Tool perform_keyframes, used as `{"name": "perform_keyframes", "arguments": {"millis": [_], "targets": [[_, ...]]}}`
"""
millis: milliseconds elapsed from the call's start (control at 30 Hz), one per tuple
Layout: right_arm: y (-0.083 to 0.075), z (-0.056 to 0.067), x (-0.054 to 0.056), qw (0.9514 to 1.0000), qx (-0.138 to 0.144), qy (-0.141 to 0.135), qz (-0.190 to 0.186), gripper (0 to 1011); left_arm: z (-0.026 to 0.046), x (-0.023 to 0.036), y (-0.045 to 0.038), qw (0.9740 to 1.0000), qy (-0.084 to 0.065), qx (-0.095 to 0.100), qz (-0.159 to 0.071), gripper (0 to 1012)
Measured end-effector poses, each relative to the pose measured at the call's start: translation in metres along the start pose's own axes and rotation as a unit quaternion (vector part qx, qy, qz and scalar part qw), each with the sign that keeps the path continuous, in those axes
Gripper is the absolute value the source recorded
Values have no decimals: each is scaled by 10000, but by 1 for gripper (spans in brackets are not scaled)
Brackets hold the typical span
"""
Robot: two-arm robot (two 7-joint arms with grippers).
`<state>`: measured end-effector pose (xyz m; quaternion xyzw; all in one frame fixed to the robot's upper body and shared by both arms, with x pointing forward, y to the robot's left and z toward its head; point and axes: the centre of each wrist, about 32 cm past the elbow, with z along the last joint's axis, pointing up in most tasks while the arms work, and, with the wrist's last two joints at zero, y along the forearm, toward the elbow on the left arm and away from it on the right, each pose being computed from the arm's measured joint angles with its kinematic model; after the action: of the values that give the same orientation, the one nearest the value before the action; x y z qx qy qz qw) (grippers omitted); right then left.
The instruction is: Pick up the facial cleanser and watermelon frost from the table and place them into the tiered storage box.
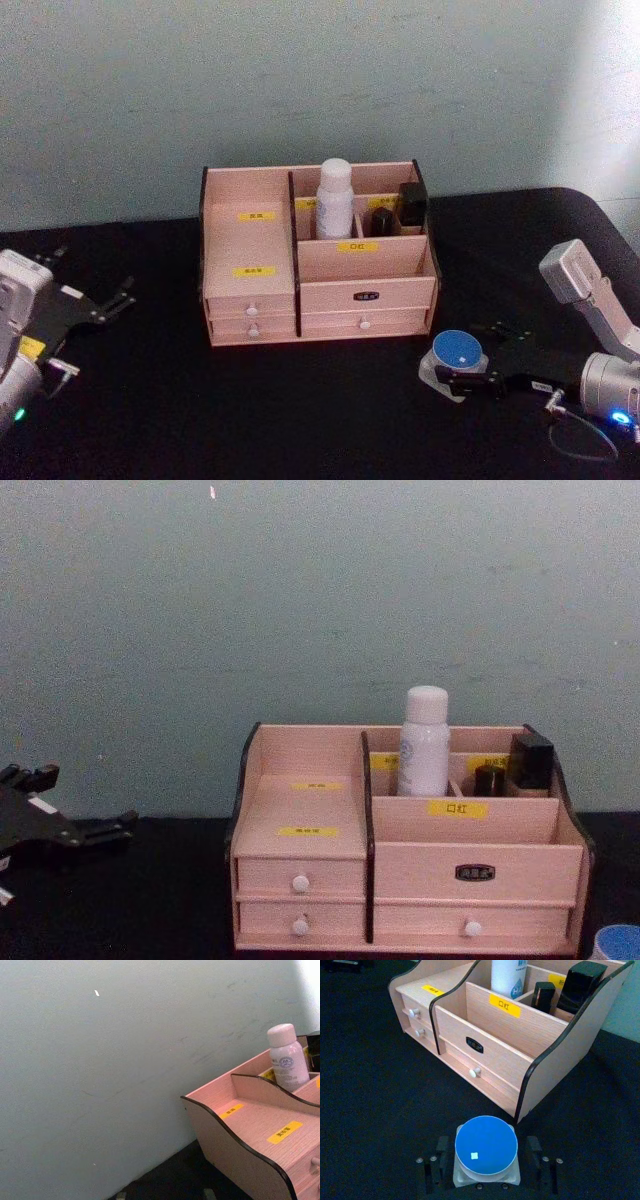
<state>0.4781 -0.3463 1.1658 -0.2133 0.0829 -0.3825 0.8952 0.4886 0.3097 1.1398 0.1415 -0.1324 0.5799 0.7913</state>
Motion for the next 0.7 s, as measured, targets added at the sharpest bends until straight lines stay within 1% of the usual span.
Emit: {"name": "perform_keyframes", "arguments": {"millis": [67, 100, 233, 333, 433, 700], "targets": [[0, 0, 0, 10000, 2, 0, -1, 982, 0, 0, 0, 10000, 0, 0, 0, 1001], [-1, 0, 0, 10000, 3, -1, -2, 947, 0, 0, 0, 10000, 0, 0, 0, 1001], [-2, 1, 0, 10000, 6, -2, -4, 882, 0, 0, 0, 10000, 0, 0, 0, 1001], [-2, 1, -1, 10000, 9, -3, -5, 774, 0, 0, 0, 10000, 0, -1, 0, 1001], [-2, 2, -1, 10000, 11, -4, -6, 718, 0, 0, 0, 10000, 0, 0, 0, 1001], [-2, 1, -1, 10000, 13, -5, -8, 710, 0, 0, 0, 10000, 0, 0, 0, 1001]]}}
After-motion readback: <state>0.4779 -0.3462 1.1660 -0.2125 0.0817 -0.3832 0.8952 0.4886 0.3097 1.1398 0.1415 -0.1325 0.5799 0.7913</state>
